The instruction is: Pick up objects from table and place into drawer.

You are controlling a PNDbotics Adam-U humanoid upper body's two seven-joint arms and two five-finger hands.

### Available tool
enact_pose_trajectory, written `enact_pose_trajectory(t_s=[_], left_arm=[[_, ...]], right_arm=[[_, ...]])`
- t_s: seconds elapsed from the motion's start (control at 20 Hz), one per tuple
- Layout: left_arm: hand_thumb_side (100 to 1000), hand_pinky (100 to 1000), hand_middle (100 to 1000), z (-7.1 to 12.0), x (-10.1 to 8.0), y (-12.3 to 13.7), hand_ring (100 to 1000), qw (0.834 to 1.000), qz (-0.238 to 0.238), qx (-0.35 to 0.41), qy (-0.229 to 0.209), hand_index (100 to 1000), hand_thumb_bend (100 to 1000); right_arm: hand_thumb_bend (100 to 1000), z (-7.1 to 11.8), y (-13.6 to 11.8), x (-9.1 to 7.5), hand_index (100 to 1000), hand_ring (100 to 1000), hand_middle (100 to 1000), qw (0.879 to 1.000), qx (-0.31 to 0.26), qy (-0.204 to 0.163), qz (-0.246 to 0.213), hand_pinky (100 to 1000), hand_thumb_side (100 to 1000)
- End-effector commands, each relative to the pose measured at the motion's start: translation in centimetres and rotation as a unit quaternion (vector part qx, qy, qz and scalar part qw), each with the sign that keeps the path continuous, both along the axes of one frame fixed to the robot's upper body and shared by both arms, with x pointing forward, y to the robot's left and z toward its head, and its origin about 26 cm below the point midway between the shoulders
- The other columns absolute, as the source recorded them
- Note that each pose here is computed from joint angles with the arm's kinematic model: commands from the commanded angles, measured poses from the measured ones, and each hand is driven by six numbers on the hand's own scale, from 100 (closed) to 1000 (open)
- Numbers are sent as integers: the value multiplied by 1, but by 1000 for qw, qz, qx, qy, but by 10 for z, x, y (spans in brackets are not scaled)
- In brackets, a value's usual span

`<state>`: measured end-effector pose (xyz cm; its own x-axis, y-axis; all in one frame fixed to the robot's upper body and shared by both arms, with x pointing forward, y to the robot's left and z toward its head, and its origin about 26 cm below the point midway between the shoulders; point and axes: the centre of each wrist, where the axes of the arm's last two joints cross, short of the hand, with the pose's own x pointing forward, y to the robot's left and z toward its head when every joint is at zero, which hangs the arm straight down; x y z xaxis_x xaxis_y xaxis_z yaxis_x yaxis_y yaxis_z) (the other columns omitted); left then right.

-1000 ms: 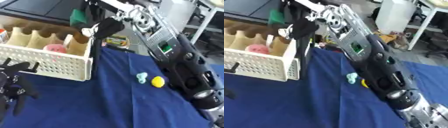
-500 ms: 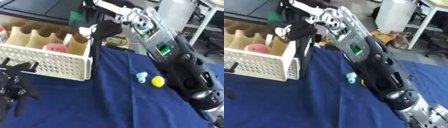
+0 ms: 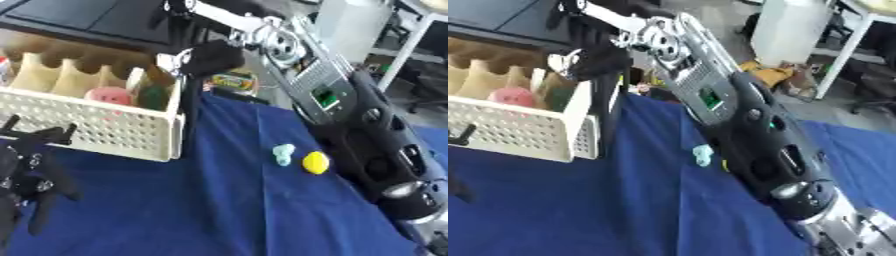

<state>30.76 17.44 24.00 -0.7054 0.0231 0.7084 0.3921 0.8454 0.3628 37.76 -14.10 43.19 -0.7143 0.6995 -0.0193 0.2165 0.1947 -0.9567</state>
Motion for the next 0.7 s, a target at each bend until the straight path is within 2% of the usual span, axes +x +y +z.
enact_pose_trajectory(t_s=[0.05, 0.35, 0.7], left_arm=[[985, 538, 435, 4, -3, -2, 180, 1000, -5, 0, -8, 893, 100], [984, 539, 435, 3, -3, -2, 180, 1000, -4, 2, -6, 891, 100], [979, 540, 434, 3, -3, 1, 179, 1000, 3, 0, -10, 889, 100]], right_arm=[[137, 11, -3, -7, 812, 640, 524, 1000, 2, -19, -1, 628, 508], [116, 16, -9, -13, 796, 623, 506, 999, 24, -32, -1, 617, 506], [100, 34, -34, -48, 772, 606, 487, 992, 87, -90, 27, 600, 503]])
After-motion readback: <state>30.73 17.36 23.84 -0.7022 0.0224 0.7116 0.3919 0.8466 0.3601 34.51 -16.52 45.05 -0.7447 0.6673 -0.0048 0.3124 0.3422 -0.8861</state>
